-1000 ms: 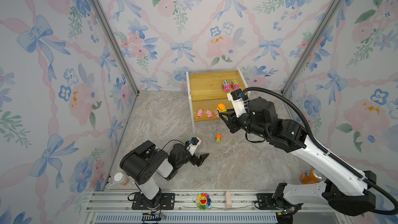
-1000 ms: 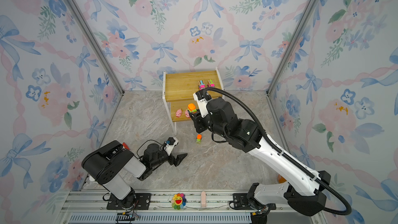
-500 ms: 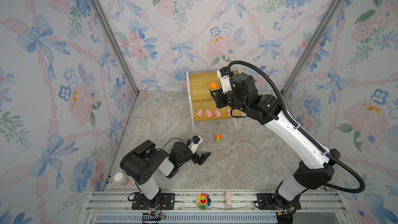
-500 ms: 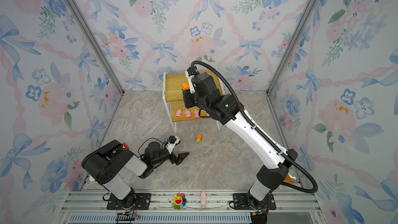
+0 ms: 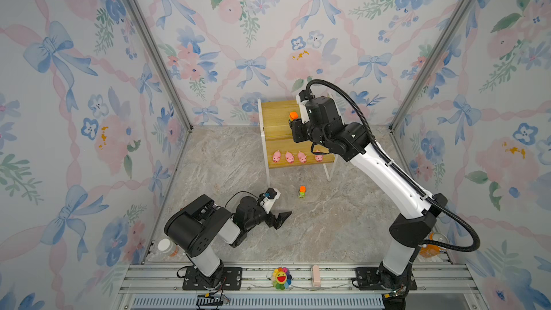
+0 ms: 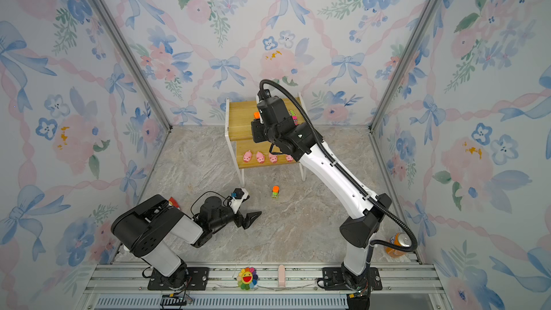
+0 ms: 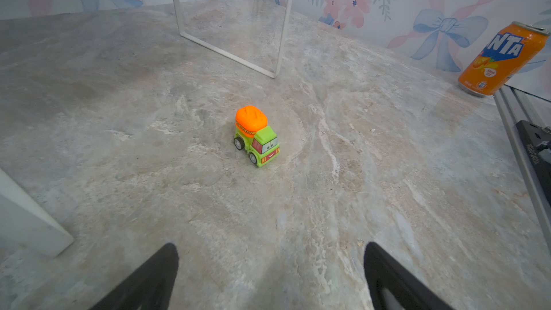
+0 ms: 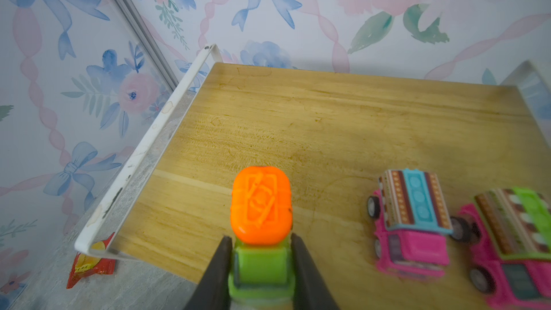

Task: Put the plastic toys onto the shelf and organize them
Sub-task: 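Lift and carry the green truck up over the top shelf with the right gripper, then lower the truck onto the top shelf beside the pink trucks and open the right gripper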

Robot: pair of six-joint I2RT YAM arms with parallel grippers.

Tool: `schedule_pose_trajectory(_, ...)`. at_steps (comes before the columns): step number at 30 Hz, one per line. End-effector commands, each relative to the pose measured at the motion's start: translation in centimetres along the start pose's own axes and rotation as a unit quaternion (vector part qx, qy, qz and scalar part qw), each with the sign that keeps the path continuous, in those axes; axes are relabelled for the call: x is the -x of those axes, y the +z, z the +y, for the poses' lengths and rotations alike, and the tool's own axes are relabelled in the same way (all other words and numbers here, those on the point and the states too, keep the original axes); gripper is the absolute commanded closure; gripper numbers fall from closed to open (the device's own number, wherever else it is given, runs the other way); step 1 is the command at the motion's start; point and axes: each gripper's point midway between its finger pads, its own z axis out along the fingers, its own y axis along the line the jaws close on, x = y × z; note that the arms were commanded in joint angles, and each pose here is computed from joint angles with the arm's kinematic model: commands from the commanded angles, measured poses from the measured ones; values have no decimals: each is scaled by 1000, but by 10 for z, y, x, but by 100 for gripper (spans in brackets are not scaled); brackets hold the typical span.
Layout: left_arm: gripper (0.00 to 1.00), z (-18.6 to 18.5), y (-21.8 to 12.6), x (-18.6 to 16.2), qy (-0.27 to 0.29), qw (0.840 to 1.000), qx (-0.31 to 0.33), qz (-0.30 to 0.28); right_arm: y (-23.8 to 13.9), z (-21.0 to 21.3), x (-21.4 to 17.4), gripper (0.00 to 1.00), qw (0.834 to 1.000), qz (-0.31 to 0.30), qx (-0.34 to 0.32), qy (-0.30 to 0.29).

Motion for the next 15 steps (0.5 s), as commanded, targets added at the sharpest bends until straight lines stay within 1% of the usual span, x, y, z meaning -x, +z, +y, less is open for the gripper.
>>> schedule_pose_trajectory(1, 2, 2, -3, -1, 4, 1000, 4, 2, 4, -9, 2, 83, 1000, -4, -28, 8)
schedule_pose_trajectory(8, 3, 1, -3, -2, 5, 1000, 2, 3, 14, -16, -4, 83, 998, -6, -58, 15)
schedule_pose_trajectory(15, 3, 1, -3, -1, 6, 1000, 0, 2, 23, -15, -5, 83, 998, -5, -66, 16)
